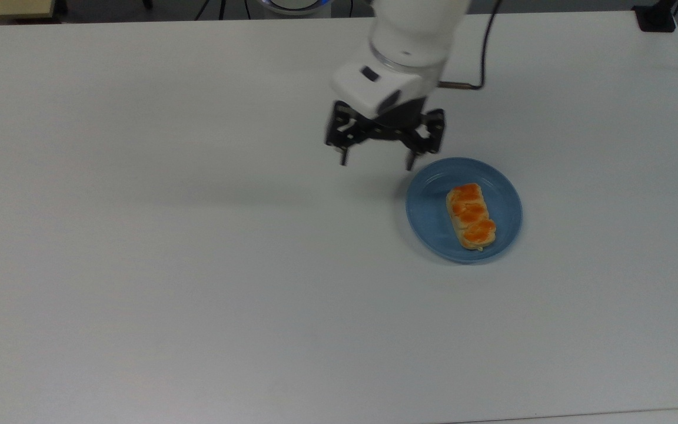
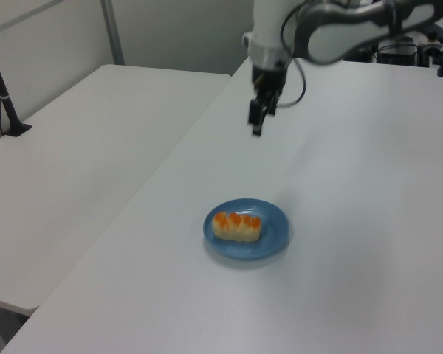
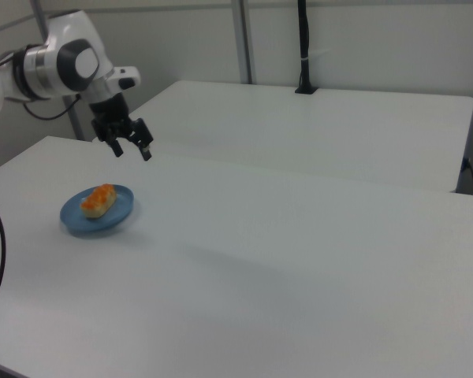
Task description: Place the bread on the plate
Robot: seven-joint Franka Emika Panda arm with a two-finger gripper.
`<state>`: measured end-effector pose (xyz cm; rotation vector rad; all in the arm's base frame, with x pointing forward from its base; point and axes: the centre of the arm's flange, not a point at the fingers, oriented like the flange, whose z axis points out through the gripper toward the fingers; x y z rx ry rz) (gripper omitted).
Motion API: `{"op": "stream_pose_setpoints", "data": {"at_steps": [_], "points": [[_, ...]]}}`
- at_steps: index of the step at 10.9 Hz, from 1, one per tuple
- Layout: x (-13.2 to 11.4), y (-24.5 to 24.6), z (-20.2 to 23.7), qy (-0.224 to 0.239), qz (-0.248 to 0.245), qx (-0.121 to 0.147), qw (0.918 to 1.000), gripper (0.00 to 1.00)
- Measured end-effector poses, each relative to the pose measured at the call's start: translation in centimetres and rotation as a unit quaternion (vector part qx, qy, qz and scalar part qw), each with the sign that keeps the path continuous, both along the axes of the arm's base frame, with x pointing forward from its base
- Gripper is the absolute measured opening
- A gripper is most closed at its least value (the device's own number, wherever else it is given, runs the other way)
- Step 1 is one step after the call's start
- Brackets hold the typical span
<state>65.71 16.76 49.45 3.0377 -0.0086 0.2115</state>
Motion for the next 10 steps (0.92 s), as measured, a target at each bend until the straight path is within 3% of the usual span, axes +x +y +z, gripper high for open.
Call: {"op": "stream_pose_setpoints", "data": {"at_steps": [3,5,10], "points": [[-2.2,-7.2,4.2,0.055,-0.002,-0.017,0.9984,1.0],[-4.1,-10.9,7.4,0.066,-0.017,-0.017,0.9975,1.0],[-9.1,-16.2,12.9,0.065,-0.039,0.011,0.9971,1.0]]}}
